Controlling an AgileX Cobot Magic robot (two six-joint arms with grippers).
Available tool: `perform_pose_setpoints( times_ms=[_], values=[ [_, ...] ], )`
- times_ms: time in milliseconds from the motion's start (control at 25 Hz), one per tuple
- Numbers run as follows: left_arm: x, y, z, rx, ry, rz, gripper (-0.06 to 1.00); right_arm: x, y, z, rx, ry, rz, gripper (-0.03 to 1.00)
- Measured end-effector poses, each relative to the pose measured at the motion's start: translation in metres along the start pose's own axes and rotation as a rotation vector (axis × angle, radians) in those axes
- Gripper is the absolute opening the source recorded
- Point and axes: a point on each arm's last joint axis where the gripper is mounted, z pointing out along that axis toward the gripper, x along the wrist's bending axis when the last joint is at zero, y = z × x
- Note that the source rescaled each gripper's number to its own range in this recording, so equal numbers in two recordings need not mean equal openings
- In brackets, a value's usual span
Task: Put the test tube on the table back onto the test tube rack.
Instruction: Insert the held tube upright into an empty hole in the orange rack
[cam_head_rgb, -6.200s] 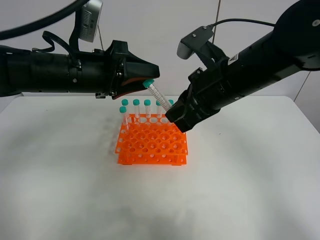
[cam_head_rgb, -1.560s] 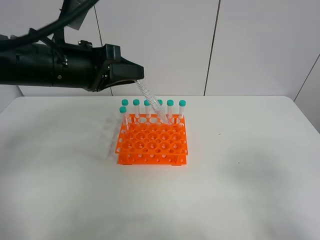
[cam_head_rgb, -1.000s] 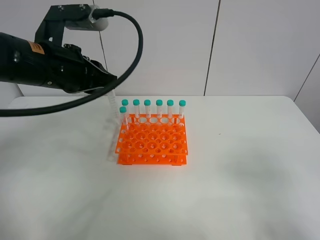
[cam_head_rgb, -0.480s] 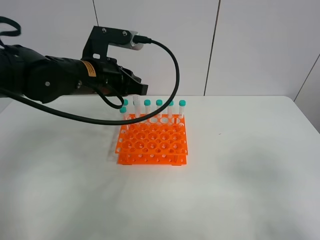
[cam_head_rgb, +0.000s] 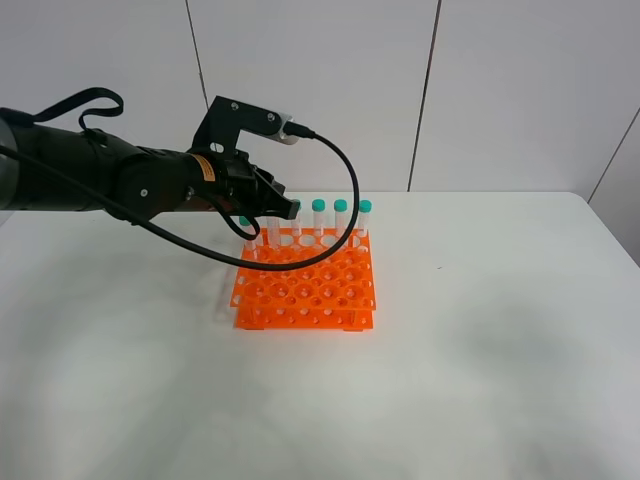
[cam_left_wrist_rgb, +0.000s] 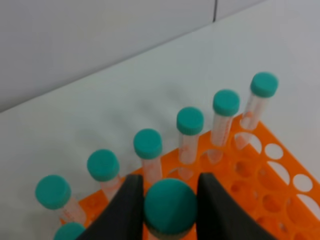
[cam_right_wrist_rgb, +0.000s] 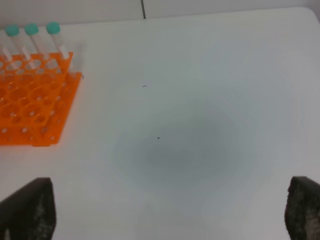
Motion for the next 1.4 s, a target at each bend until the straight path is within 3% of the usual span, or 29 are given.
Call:
perform_pose_setpoints(
  times_ms=[280, 600, 1040, 1400],
  values=[
    [0.003, 0.005, 0.015, 0.006, 0.005, 0.028, 0.0, 0.0, 0.0, 0.0, 0.0, 0.0, 0.0, 1.0],
    [0.021, -0.001, 0.021, 0.016, 0.042, 0.027, 0.0, 0.0, 0.0, 0.0, 0.0, 0.0, 0.0, 1.0],
    [0.016, 0.003, 0.021, -0.028, 0.033, 0.035, 0.0, 0.0, 0.0, 0.0, 0.0, 0.0, 0.001, 1.0],
    [0.013, -0.005, 0.028, 0.005, 0.025, 0.048, 0.0, 0.0, 0.0, 0.0, 0.0, 0.0, 0.003, 1.0]
  ],
)
